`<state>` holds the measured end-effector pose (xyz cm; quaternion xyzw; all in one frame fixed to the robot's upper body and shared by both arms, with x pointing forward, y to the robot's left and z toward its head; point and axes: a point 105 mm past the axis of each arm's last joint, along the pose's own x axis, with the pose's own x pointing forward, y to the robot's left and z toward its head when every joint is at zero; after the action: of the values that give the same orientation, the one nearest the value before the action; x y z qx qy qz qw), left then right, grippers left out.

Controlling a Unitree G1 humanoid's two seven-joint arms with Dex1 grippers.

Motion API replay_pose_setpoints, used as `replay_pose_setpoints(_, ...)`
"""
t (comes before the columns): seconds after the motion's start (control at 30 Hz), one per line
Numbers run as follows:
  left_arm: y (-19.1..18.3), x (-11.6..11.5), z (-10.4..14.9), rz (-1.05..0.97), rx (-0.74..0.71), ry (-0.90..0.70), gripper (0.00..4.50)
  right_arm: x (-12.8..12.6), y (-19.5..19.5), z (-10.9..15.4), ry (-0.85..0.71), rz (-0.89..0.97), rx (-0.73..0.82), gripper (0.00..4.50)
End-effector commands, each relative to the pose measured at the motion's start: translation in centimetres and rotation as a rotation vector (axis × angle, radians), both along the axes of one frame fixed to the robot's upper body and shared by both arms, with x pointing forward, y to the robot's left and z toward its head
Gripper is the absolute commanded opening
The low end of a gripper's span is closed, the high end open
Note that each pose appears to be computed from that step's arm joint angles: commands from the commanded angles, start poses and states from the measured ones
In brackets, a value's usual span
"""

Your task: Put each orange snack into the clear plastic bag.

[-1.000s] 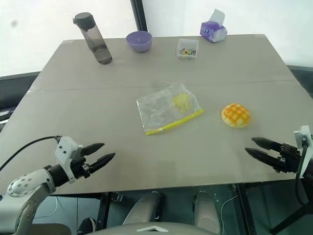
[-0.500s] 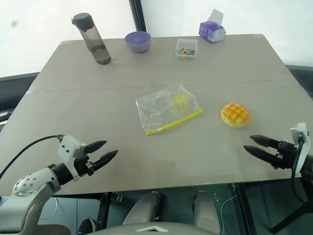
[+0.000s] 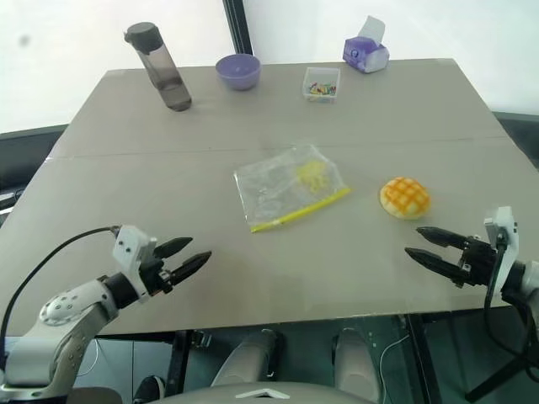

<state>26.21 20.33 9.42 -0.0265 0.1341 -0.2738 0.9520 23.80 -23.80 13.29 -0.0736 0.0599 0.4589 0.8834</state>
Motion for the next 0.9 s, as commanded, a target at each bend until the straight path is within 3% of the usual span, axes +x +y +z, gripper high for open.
replay_pose_setpoints(0.03,-1.4,1.5,1.2,0.014,-0.152,0.057,3.20,-0.1,1.9,1.8,-0.116,0.069,-0.040,2.73)
replay_pose_setpoints(0.3,-4.3,6.0,-0.2,0.059,-0.268,0.311,3.20,0.7,4.3,3.6,-0.280,0.126,-0.109,2.73)
replay_pose_setpoints(0.5,-6.0,8.0,-0.8,0.074,-0.372,0.423,3.20,1.0,5.4,4.3,-0.322,0.128,-0.114,2.73)
replay_pose_setpoints(0.73,-8.7,9.4,-2.1,0.035,-0.362,0.496,3.20,1.3,7.0,4.4,-0.336,0.166,-0.104,2.73)
replay_pose_setpoints(0.83,-10.0,9.6,-1.9,-0.021,-0.368,0.491,2.51,1.8,7.7,4.2,-0.342,0.170,-0.118,2.77)
replay_pose_setpoints(0.9,-10.5,9.6,-1.7,-0.037,-0.385,0.501,1.57,2.2,8.0,4.1,-0.348,0.163,-0.122,2.77)
